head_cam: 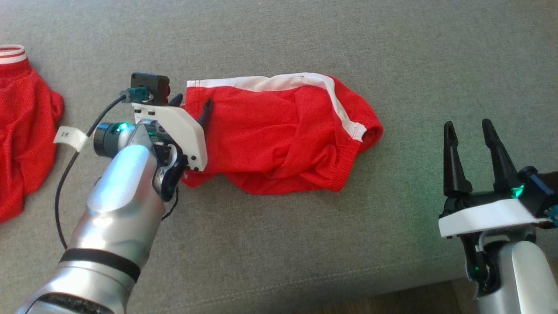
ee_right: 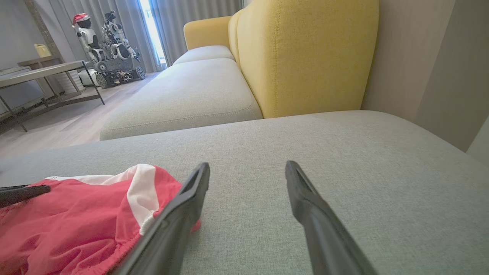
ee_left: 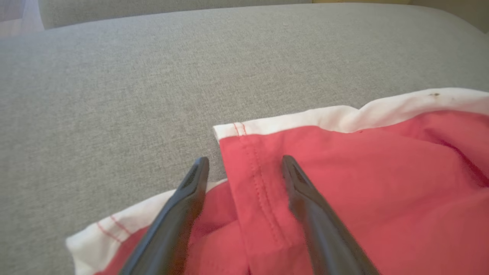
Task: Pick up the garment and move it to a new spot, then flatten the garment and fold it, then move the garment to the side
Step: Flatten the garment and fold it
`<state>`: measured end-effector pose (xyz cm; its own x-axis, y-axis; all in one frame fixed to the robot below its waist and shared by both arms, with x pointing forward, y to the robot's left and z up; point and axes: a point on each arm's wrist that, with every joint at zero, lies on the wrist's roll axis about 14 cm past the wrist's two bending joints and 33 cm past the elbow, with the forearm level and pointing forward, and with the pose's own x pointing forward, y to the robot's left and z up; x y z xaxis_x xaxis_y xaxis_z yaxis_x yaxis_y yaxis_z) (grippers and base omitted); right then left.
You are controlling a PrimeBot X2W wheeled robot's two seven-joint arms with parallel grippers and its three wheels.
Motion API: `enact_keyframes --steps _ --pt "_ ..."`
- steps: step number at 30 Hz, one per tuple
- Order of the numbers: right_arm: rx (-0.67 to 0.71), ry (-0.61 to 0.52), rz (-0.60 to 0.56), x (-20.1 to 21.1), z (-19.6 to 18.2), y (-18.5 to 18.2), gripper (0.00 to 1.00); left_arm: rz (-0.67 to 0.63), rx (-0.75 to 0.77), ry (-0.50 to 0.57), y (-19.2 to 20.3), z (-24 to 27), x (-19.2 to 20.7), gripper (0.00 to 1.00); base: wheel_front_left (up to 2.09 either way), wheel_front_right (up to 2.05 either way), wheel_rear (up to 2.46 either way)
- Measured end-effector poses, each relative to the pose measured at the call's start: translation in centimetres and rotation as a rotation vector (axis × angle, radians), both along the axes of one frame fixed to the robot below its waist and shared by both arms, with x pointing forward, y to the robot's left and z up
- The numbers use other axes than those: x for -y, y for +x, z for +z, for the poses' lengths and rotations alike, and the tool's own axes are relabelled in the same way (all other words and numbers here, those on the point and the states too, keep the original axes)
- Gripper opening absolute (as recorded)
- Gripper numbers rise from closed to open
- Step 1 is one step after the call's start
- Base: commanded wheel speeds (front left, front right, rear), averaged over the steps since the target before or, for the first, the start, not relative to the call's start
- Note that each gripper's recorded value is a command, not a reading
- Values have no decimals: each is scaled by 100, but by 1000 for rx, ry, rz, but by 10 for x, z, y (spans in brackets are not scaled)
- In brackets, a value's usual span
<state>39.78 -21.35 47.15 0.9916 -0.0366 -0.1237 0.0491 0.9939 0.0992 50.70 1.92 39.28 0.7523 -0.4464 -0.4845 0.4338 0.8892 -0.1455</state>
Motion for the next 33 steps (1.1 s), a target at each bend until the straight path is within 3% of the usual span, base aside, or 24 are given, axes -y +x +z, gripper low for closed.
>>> enact_keyframes --steps 1,3,13,17,26,33 --pt "-1 1 0 0 0 0 100 2 -6 2 -1 -1 -1 55 0 0 0" --pt "0 2 2 -1 0 0 100 2 3 -6 -1 -1 -1 0 0 0 0" --pt "17 6 9 -3 4 3 100 -24 236 -95 10 51 12 0 0 0 0" --pt "31 7 10 -3 9 3 100 -32 317 -153 -5 71 16 0 0 0 0" --pt "47 12 44 -15 14 14 100 112 128 -122 -100 13 -44 0 0 0 0" --pt "33 14 57 -19 13 16 100 190 61 -139 -114 5 -61 0 0 0 0"
